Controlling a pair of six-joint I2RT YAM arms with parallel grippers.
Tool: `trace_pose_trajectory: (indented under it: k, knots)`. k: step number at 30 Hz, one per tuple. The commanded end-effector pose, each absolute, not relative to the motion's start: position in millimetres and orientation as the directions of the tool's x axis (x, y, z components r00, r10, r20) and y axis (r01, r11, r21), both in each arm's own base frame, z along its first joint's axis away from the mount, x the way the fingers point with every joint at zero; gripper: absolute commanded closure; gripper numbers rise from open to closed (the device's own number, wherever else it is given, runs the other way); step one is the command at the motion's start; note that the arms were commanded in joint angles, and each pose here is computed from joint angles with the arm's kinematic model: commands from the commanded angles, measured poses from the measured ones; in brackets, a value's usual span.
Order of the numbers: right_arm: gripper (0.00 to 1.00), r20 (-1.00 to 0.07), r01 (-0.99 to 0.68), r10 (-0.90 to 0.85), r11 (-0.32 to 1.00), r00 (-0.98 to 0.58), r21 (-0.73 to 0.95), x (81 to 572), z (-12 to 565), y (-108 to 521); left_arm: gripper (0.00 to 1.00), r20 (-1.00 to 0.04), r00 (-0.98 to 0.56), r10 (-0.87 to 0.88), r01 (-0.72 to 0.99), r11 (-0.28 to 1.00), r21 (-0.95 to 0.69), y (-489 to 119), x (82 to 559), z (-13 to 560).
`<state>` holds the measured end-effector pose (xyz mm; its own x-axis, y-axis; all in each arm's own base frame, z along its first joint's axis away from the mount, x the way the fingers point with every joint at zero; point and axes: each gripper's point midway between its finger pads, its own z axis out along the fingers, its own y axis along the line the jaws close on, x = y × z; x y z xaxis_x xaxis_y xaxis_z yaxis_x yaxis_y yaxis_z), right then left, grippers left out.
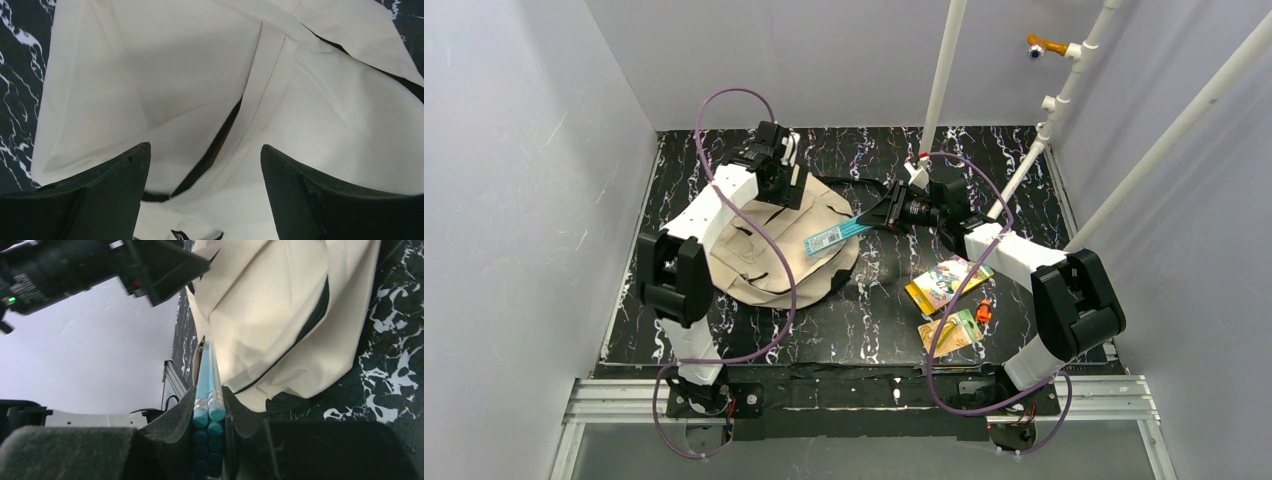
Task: Pack the student bag
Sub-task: Place the stationery in the student bag.
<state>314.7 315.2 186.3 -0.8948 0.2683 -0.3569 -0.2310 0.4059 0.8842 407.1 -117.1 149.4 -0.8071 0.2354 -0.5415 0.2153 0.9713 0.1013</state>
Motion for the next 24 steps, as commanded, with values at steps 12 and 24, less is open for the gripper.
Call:
trace_pose_trajectory:
  k: [12,24]
  knots:
    - [0.99,-0.41,-0.327,0.293,0.292,-0.864,0.899,327,226,329,0.45,-0.509,-0.774,0.376,0.293,0.926,0.238,-102,421,139]
    - [0.99,-0.405,-0.327,0.295,0.281,-0.866,0.903,329,225,336,0.61,-0.442,-0.806,0.393,0.274,0.91,0.311,-87,420,115]
